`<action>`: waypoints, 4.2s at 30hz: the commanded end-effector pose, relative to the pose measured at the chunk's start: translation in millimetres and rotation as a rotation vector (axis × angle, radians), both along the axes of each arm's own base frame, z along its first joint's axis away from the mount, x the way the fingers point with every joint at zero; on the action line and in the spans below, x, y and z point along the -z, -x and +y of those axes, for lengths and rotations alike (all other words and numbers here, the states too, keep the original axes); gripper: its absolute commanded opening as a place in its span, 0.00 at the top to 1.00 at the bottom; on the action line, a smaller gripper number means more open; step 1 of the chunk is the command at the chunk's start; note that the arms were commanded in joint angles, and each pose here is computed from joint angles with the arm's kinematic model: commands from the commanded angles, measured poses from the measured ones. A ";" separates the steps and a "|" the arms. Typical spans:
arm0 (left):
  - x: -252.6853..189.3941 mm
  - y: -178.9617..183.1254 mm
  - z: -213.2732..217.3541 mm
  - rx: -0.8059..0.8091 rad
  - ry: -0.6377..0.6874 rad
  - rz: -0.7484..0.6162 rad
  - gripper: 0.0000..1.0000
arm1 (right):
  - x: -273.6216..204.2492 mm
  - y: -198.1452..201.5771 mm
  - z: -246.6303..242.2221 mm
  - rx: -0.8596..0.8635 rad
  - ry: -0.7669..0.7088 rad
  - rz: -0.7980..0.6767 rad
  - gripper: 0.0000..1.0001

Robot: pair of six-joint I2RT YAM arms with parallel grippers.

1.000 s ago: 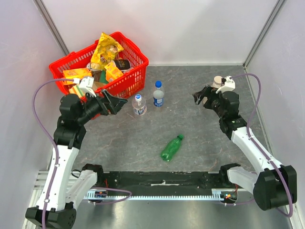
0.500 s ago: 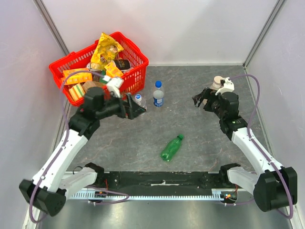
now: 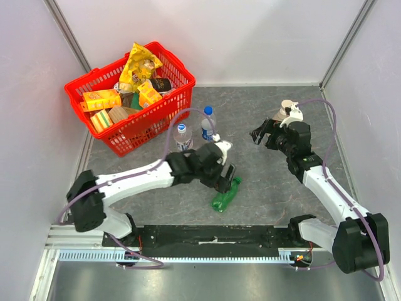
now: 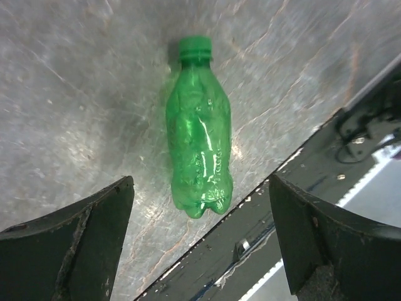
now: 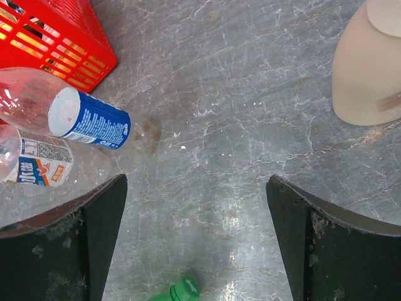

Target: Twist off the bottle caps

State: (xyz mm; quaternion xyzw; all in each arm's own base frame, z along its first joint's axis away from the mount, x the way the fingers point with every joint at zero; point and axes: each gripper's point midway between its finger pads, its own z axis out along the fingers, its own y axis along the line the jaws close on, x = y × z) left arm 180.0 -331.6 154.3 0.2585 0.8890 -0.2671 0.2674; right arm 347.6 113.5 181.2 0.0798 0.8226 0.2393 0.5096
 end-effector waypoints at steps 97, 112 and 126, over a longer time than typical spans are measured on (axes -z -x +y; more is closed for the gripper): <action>-72.0 13.4 59.7 0.186 0.203 -0.286 0.40 | -87.4 103.4 172.5 -0.777 -0.747 -0.004 0.45; -64.9 13.3 59.6 0.182 0.192 -0.269 0.40 | -86.5 109.9 179.9 -0.840 -0.769 0.039 0.71; -79.0 23.3 47.4 0.241 0.261 -0.242 0.42 | -123.5 130.7 178.3 -1.001 -0.742 -0.146 1.00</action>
